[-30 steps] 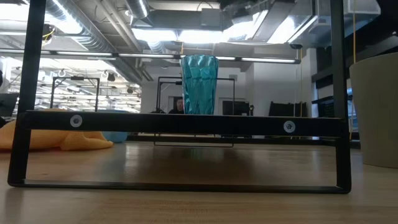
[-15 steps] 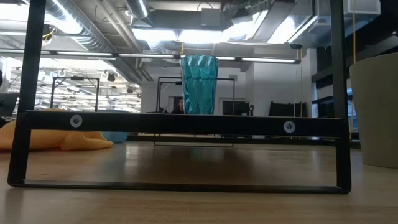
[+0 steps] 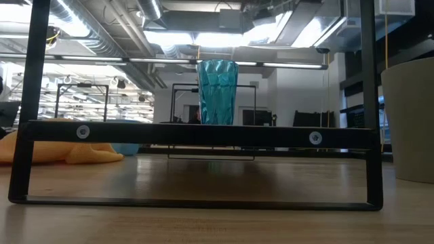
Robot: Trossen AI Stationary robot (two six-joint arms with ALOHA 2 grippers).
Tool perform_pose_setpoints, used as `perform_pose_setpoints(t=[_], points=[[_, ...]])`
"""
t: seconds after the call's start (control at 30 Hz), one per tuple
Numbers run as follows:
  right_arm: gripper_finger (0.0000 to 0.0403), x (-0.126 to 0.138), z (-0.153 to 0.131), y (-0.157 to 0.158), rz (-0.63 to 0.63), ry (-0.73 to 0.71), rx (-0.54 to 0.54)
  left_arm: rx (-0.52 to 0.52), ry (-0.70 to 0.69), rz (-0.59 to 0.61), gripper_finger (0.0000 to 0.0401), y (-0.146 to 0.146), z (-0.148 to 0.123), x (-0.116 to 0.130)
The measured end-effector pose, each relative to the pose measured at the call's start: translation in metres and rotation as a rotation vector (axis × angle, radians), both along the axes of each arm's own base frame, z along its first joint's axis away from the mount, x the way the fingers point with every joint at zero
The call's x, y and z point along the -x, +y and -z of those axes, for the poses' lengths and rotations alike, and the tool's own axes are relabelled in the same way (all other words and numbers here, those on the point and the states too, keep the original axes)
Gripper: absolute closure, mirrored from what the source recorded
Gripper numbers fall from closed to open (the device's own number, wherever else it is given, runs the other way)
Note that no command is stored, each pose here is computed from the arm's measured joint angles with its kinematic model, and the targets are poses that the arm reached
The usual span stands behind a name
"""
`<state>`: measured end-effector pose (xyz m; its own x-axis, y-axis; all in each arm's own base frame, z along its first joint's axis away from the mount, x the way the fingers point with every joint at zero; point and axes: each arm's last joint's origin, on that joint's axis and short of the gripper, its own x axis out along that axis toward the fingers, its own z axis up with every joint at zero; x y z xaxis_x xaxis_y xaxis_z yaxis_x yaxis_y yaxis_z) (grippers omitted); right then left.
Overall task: Stack small to large cups/mugs on shelf
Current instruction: Put the blue cup on the shelf
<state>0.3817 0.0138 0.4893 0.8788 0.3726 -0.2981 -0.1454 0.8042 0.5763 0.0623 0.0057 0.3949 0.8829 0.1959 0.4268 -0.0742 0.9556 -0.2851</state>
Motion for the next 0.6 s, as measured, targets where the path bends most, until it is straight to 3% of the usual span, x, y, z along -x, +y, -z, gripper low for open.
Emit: perform_pose_setpoints(t=[0.27, 0.6], points=[[0.0306, -0.005, -0.027, -0.002, 0.063, -0.271, -0.032, 0.000, 0.000, 0.000, 0.0379, 0.000, 0.000, 0.000], [0.0306, -0.002, -0.018, -0.015, 0.247, -0.138, -0.072, 0.000, 0.000, 0.001, 0.0379, 0.000, 0.000, 0.000]])
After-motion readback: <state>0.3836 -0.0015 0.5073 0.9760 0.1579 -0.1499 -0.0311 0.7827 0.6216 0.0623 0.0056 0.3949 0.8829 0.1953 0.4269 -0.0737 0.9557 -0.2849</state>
